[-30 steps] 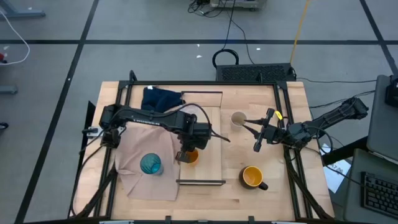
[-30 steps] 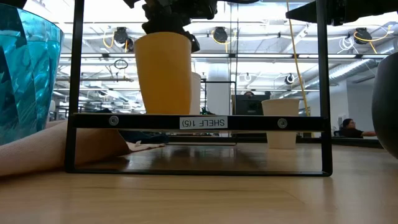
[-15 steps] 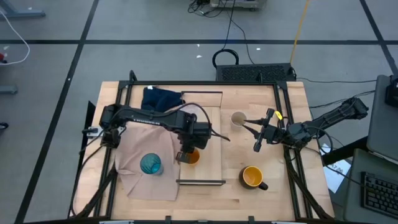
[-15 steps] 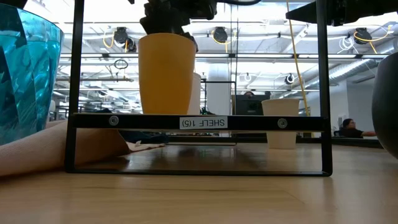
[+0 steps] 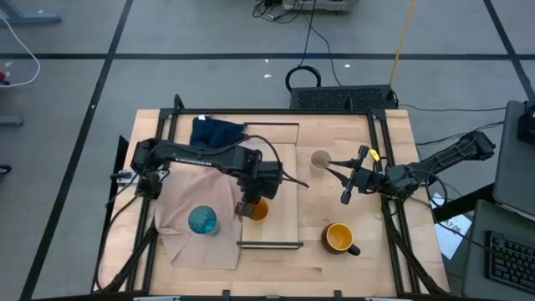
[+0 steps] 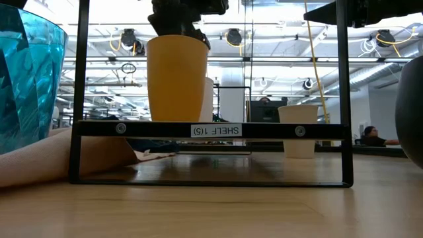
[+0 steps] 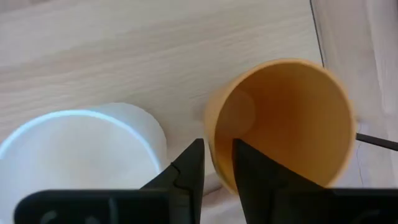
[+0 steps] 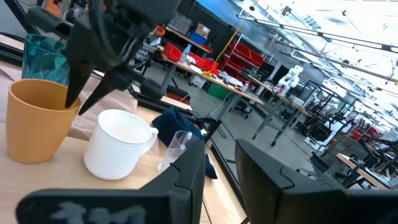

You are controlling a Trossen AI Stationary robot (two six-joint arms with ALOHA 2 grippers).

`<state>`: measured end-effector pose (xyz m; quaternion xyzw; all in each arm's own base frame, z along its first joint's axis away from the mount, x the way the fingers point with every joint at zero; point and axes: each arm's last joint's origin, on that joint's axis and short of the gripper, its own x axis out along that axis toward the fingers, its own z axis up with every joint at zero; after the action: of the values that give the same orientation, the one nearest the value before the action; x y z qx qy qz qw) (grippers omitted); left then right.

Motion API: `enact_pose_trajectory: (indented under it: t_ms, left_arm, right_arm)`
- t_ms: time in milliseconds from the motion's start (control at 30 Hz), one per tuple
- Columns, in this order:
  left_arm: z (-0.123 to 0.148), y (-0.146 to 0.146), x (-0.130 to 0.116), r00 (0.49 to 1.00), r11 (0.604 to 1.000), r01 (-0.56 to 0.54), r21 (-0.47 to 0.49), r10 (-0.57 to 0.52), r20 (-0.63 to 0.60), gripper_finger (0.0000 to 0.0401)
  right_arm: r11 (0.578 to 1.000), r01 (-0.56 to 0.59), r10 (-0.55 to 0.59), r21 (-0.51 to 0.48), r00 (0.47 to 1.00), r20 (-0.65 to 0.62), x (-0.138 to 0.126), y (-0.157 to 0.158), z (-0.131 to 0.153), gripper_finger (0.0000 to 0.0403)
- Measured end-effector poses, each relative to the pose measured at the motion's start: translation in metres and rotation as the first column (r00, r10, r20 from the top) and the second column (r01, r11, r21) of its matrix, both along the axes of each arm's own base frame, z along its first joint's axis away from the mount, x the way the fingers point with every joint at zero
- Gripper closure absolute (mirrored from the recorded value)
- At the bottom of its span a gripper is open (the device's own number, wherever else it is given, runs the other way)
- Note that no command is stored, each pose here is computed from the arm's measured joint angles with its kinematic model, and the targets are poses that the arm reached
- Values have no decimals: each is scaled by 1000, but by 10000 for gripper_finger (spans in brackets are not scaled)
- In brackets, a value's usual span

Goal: Stack small to large cups/mugs on shelf
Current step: Put the brown cup on the shelf

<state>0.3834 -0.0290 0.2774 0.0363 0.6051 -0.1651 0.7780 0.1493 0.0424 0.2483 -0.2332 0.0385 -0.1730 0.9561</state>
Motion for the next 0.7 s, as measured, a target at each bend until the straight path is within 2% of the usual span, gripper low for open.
enact_pose_trajectory:
  t_ms: [233,367,500,600,700]
  left_arm:
    - [26,3,-14,997,1000,-8,-5,8,71,320]
    - [55,7,-35,992,1000,-27,14,25,126,320]
    - [96,13,-70,966,990,-115,78,93,243,320]
    - [130,13,-105,921,980,-179,91,134,366,320]
    - [160,6,-147,867,977,-195,89,129,481,320]
  right_arm:
    - [1000,0,0,0,1000,1,0,0,0,321]
    - [1000,0,0,1,1000,4,0,0,0,321]
    - [1000,0,0,6,1000,21,0,0,2,321]
    - [1000,-1,1,11,1000,28,0,0,3,321]
    - [1000,-1,1,12,1000,30,0,0,3,321]
